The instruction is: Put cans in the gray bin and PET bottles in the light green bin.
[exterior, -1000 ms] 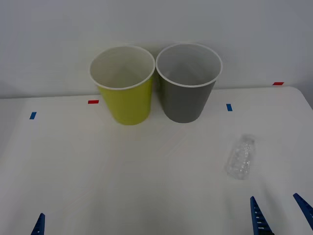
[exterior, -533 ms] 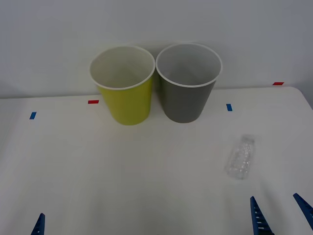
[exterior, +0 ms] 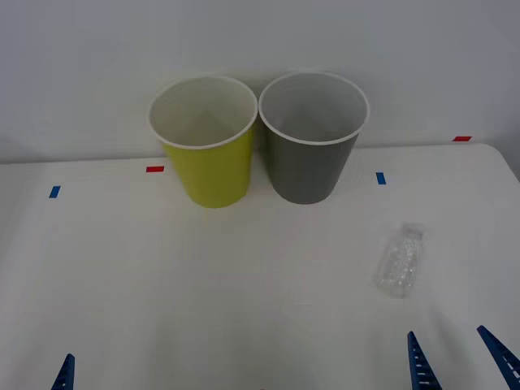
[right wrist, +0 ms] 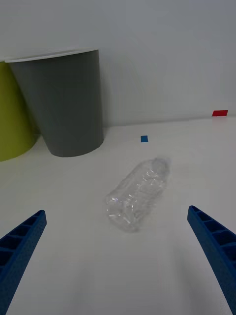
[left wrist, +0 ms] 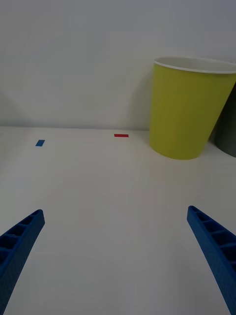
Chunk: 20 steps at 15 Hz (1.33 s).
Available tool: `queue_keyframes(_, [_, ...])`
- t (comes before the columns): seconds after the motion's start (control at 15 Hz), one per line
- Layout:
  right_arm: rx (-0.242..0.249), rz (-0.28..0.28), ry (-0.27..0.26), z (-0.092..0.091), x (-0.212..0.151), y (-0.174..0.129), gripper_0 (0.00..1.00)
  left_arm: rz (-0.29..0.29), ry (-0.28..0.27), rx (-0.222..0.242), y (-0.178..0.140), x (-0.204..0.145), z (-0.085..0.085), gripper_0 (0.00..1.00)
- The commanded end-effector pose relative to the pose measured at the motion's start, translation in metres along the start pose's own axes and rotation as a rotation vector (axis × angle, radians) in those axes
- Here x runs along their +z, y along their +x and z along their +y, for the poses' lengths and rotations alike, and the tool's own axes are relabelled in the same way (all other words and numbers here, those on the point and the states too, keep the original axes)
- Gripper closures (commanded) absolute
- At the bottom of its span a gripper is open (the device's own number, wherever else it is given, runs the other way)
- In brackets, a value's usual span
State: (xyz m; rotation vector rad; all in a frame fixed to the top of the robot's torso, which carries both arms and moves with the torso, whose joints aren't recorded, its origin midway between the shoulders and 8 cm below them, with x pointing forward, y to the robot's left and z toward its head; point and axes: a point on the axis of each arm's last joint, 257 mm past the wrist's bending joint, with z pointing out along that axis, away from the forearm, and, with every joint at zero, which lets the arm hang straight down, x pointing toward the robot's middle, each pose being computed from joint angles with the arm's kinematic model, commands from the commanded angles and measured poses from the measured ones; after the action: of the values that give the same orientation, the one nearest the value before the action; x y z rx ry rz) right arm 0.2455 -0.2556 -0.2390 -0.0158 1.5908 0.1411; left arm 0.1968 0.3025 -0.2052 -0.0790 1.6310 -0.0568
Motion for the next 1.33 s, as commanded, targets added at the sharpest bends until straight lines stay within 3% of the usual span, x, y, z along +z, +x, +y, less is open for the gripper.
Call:
queue_keyframes(0.07, [-0.018,0.001,0.000,-0.002,0.001,-0.001,0.00,0.000,0.000,0.000,0.000,0.000,0.000,0.00])
queue_keyframes(0.33, [-0.023,0.057,0.008,0.003,0.016,-0.010,0.00,0.000,0.000,0.000,0.000,0.000,0.000,0.00])
queue_keyframes(0.53, [-0.023,0.116,0.037,-0.005,0.033,-0.019,0.00,0.000,0.000,0.000,0.000,0.000,0.000,0.00])
queue_keyframes(0.8, [-0.003,0.248,0.105,-0.016,0.057,-0.039,0.00,0.000,0.000,0.000,0.000,0.000,0.000,0.00])
queue_keyframes(0.93, [0.076,0.301,0.138,-0.019,0.065,-0.042,0.00,0.000,0.000,0.000,0.000,0.000,0.000,0.00])
queue_keyframes(1.07, [0.087,0.345,0.181,-0.025,0.070,-0.043,0.00,0.000,0.000,0.000,0.000,0.000,0.000,0.00])
queue_keyframes(1.33, [0.170,0.442,0.236,-0.025,0.095,-0.045,0.00,0.000,0.000,0.000,0.000,0.000,0.000,0.00])
